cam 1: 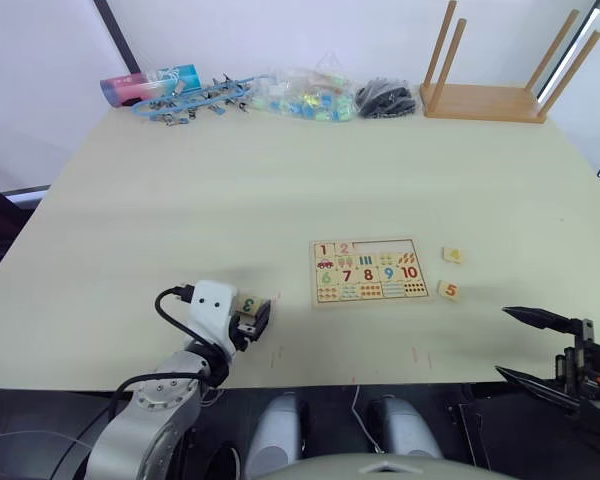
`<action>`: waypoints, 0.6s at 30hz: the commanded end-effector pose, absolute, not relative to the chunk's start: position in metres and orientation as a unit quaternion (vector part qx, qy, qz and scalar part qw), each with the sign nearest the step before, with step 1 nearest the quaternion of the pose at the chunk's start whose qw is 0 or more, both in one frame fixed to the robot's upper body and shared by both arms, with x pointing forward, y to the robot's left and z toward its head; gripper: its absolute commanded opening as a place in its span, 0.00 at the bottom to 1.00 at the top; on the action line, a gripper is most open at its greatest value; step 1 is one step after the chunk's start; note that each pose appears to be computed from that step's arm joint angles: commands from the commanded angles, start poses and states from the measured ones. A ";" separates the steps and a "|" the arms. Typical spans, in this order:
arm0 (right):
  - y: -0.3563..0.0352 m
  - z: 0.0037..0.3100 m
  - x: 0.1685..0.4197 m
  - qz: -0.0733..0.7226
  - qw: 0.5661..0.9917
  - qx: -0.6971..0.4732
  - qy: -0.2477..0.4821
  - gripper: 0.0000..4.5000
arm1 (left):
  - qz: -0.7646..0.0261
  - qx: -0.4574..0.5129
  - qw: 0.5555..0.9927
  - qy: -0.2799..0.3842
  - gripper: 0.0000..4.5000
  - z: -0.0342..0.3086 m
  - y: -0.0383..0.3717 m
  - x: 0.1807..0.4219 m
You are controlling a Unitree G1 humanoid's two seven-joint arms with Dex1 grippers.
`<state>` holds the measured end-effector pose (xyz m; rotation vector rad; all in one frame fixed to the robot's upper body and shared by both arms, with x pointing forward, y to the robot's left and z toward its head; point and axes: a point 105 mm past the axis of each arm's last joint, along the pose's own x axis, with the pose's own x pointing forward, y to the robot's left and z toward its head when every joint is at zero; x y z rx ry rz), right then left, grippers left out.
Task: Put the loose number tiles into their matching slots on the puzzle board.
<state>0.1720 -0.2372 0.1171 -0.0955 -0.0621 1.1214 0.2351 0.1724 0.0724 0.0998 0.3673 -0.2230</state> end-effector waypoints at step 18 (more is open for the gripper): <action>-0.235 0.125 0.176 0.532 0.843 -0.064 -0.049 1.00 | -0.358 0.133 0.920 0.087 0.33 0.113 0.175 0.261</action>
